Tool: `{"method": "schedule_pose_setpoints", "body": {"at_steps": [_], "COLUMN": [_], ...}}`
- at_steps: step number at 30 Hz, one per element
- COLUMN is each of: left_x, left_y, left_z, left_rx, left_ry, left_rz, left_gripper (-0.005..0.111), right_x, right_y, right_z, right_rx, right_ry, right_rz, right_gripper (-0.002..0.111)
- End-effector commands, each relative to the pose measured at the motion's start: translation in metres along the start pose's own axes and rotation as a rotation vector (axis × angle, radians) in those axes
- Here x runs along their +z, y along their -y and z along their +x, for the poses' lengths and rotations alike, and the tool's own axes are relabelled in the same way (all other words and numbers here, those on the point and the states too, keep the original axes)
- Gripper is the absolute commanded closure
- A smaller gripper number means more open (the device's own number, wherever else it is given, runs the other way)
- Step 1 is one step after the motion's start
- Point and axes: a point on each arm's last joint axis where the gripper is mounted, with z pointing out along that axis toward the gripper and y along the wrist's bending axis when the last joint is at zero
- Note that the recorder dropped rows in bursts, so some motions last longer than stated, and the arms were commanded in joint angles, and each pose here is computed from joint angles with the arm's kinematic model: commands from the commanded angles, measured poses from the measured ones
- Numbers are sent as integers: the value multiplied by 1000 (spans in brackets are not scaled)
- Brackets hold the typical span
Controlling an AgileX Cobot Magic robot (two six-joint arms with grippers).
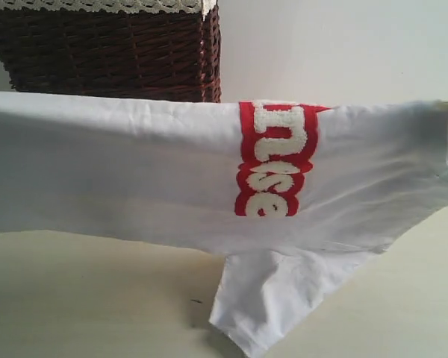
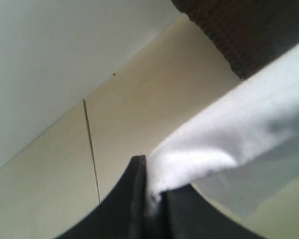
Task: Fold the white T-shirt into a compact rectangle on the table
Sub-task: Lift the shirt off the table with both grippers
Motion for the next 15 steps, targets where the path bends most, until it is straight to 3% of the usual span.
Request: {"method": "schedule_pose_setpoints", "body": {"at_steps": [1, 8, 15], "left_x": [-26, -60, -102], "left_y": [0, 10, 6], "left_z": [1, 6, 4], "left_rx": [-177, -200, -156], "left_ry": [40, 80, 197], "left_rz": [-41, -34, -174], "left_gripper": [107, 107, 107], "right_x": [-32, -64, -71], "right_y": [-17, -36, -42], "right_z": [0, -14, -12], "right_rx": [38, 109, 234], "right_ry": [37, 257, 239], "right_rz": [44, 74, 84], "right_gripper": [108, 108, 108]}}
